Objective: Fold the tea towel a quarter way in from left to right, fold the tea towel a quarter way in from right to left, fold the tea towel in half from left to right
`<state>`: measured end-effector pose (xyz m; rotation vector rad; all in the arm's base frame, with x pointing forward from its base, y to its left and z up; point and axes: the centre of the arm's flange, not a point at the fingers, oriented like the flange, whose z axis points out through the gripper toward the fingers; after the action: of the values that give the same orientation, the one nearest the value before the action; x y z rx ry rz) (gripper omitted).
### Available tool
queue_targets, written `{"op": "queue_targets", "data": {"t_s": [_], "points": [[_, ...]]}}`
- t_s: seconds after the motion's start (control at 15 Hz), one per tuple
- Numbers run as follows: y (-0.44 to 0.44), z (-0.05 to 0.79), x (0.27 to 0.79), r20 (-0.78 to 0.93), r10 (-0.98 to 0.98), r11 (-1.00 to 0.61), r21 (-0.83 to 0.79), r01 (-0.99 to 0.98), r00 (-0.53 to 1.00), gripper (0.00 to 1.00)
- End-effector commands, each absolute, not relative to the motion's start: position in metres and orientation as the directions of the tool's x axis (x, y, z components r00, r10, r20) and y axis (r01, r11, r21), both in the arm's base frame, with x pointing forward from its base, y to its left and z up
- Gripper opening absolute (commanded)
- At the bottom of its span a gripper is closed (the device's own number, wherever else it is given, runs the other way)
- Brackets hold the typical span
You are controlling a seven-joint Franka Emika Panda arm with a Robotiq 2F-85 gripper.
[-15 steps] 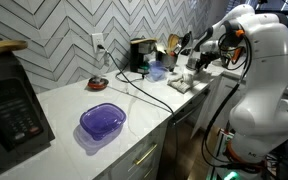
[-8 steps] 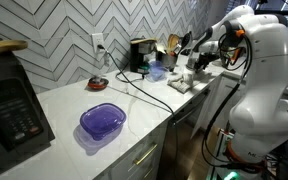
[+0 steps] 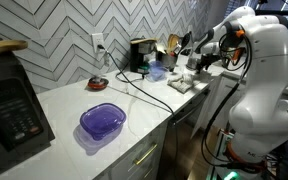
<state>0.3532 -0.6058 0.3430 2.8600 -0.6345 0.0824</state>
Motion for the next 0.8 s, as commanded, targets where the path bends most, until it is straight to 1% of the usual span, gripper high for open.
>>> {"op": "queue_targets", "data": {"t_s": [0.0, 0.07, 0.13, 0.27, 0.4, 0.6, 0.73], "points": [[-0.609, 0.327, 0.354, 0.081, -0.396, -0.892, 0.199, -0.405, 0.914, 0.75], [-0.608, 0.324, 0.354, 0.077, -0.393, -0.895, 0.197, -0.4, 0.916, 0.74], [-0.608, 0.322, 0.355, 0.072, -0.389, -0.897, 0.196, -0.396, 0.918, 0.7], [-0.605, 0.321, 0.357, 0.07, -0.38, -0.902, 0.194, -0.386, 0.923, 0.52], [-0.602, 0.331, 0.353, 0.075, -0.362, -0.907, 0.201, -0.369, 0.929, 0.38], [-0.601, 0.355, 0.342, 0.071, -0.343, -0.905, 0.242, -0.349, 0.937, 0.14], [-0.601, 0.376, 0.334, 0.068, -0.337, -0.899, 0.274, -0.342, 0.939, 0.01]]}}
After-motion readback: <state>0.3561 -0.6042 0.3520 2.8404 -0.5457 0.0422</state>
